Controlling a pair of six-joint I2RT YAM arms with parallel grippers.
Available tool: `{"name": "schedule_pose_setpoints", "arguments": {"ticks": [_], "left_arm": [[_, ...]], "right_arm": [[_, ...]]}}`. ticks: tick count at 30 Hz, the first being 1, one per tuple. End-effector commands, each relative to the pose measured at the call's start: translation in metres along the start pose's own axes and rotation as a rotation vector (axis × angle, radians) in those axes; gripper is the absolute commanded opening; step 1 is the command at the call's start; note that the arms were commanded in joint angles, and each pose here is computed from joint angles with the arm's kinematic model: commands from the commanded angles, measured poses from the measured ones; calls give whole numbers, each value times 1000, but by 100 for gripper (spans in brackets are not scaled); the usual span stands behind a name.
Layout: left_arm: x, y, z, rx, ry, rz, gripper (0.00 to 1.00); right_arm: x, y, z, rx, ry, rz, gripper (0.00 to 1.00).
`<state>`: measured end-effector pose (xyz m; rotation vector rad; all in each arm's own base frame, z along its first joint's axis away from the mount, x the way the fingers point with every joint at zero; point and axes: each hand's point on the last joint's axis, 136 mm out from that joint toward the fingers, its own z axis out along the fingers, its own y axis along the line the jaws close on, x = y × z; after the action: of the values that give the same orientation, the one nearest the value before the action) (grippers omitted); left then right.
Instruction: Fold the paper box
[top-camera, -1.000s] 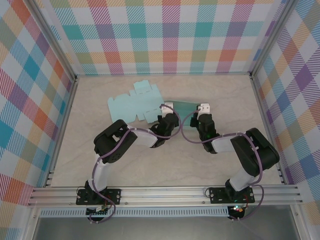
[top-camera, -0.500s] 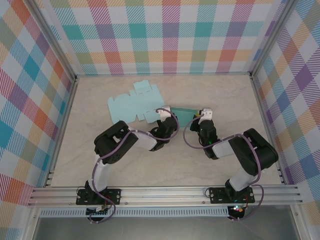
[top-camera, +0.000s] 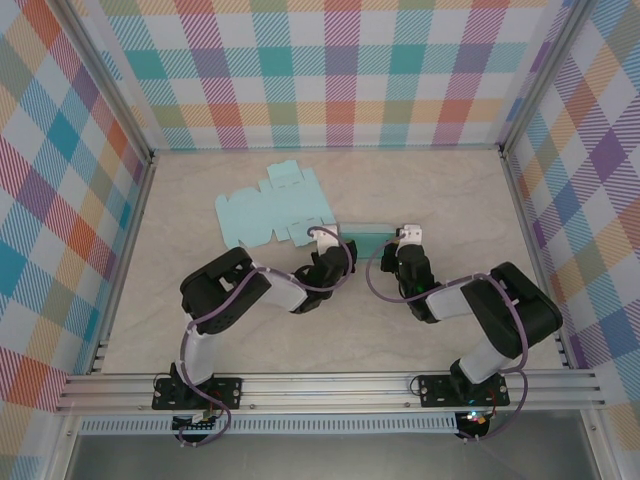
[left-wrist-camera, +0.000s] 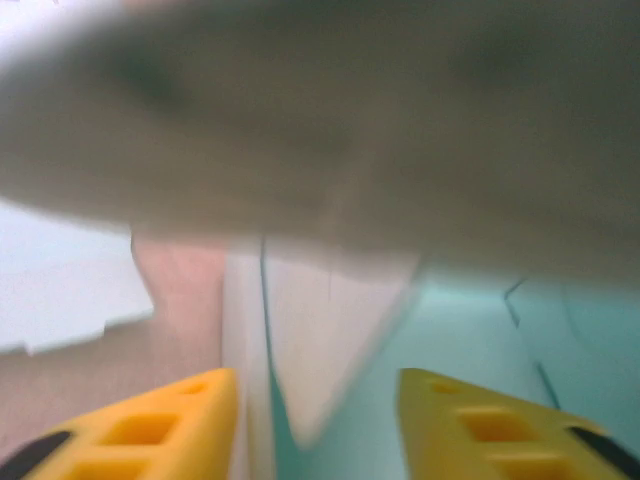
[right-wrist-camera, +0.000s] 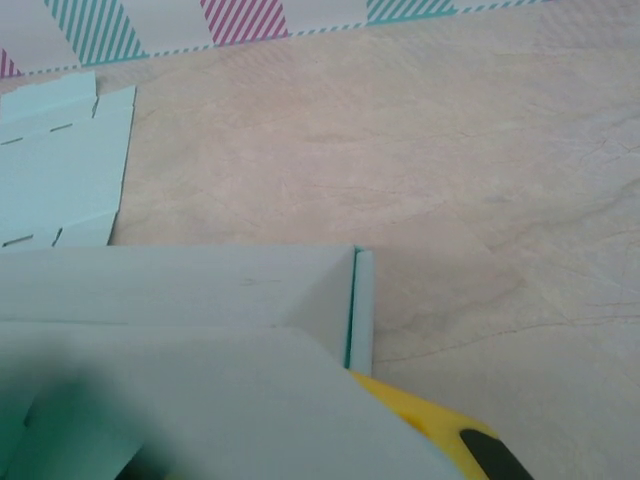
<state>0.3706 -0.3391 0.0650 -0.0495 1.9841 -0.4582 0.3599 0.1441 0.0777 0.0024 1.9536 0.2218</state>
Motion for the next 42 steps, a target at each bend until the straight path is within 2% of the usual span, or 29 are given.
{"name": "schedule_pose_setpoints", "arguments": {"ticks": [1,5,7,17,22,28,32,37,42], "left_arm": [[25,7,-15,0,106,65,59],[18,6,-24,13,115,87,76],[18,7,-28,14,127,105,79],[30,35,-61,-12,192,114,80],[21,43,-85,-25,190,109,80],[-3,45,-114,-16,164,97,78],[-31,41,-133,12,120,75,76],[-79,28,-155,60,26,58,75],[-130,8,-151,26,-1,110,73]], "right_arm": [[1,2,-3,3,23,2,15],[-2,1,-5,13,28,-1,24],[-2,-1,-5,23,28,-3,30],[-6,-6,-20,43,69,12,48],[-7,-11,-37,57,110,43,55],[-11,-21,-76,55,150,110,61],[-22,-25,-110,24,144,155,65],[-57,-22,-146,-21,102,175,73],[-92,-16,-147,25,169,134,80]]}}
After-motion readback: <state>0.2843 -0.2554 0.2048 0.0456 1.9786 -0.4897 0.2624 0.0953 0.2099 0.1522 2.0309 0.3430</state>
